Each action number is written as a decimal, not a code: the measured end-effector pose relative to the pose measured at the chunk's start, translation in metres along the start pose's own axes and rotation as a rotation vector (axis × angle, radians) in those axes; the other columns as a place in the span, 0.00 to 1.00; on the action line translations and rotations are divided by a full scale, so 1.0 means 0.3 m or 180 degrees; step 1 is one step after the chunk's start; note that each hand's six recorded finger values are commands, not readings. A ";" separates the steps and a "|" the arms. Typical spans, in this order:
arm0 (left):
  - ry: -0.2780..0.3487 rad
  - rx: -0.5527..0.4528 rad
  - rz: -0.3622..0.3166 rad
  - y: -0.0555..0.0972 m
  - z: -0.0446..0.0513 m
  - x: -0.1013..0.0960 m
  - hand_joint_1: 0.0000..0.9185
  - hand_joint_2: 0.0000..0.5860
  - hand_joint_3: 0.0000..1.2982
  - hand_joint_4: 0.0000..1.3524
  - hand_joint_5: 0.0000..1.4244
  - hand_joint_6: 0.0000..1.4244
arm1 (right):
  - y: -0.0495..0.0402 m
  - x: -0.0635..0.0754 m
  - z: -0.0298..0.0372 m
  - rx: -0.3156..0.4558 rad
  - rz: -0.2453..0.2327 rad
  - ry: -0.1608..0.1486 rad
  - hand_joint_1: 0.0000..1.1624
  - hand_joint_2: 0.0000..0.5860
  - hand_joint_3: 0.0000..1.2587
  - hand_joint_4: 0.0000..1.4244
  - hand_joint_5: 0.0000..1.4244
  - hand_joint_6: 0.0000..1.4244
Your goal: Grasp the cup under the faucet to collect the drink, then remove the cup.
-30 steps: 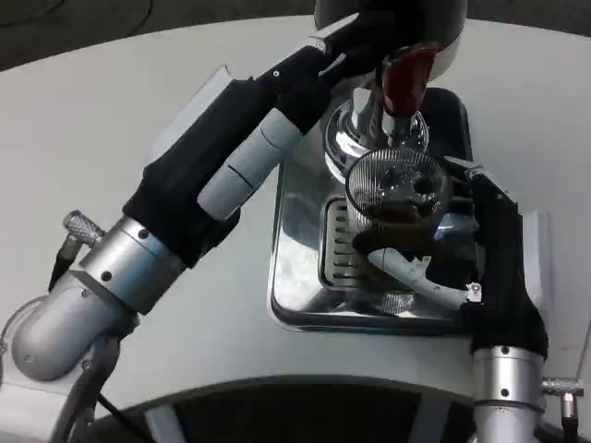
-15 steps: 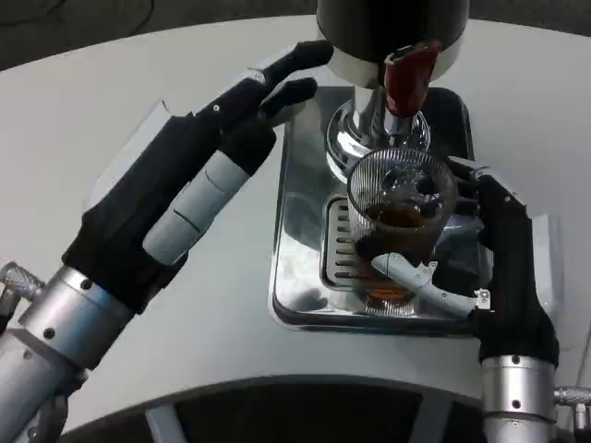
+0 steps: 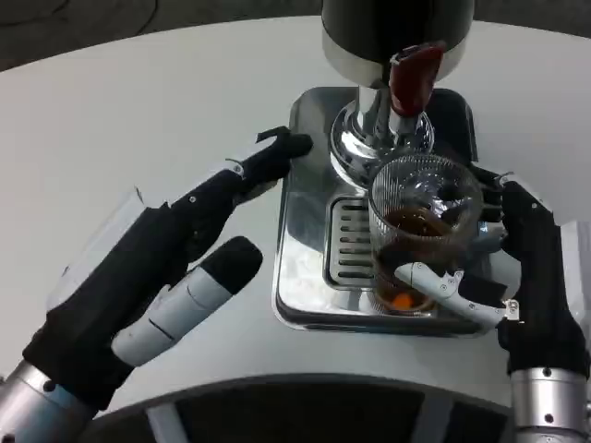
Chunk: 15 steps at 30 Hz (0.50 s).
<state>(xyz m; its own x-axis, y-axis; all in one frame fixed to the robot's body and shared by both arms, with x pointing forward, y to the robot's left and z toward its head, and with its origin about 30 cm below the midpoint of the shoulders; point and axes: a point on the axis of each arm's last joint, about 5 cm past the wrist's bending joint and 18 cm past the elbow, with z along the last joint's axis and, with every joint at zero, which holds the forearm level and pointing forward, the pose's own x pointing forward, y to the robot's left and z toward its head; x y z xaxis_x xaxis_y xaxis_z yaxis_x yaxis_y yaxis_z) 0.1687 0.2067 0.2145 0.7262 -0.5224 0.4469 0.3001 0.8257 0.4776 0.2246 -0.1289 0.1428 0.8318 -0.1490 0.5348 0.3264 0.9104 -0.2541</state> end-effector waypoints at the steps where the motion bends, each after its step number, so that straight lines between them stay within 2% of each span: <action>1: -0.0002 0.0006 -0.0004 -0.001 0.001 -0.004 0.04 0.16 0.15 0.00 0.06 0.04 | -0.006 -0.002 0.000 0.0007 0.0012 0.0003 0.86 0.20 0.64 0.59 0.71 0.68; 5: 0.0034 0.0040 -0.0069 -0.009 0.003 -0.035 0.04 0.16 0.15 0.00 0.07 0.04 | -0.036 -0.009 0.001 0.0024 0.0090 -0.0002 0.86 0.20 0.64 0.59 0.71 0.68; 9: 0.0132 0.0037 -0.0110 -0.015 0.001 -0.068 0.04 0.16 0.15 0.00 0.07 0.04 | -0.075 -0.021 0.003 0.0065 0.0261 -0.0004 0.86 0.20 0.64 0.59 0.71 0.68; 15: 0.0159 0.0063 -0.0179 -0.019 0.005 -0.093 0.04 0.16 0.16 0.01 0.07 0.04 | -0.112 -0.037 0.004 0.0138 0.0420 0.0028 0.85 0.20 0.64 0.59 0.71 0.68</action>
<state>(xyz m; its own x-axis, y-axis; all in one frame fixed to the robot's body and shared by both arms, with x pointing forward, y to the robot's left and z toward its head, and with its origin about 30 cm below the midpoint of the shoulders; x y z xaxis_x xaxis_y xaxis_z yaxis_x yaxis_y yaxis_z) 0.1458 0.2162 0.2006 0.7385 -0.5563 0.3809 0.3295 0.7907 0.5160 0.2040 -0.1573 0.1463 0.8702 -0.0300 0.4918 0.1944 0.9381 -0.2867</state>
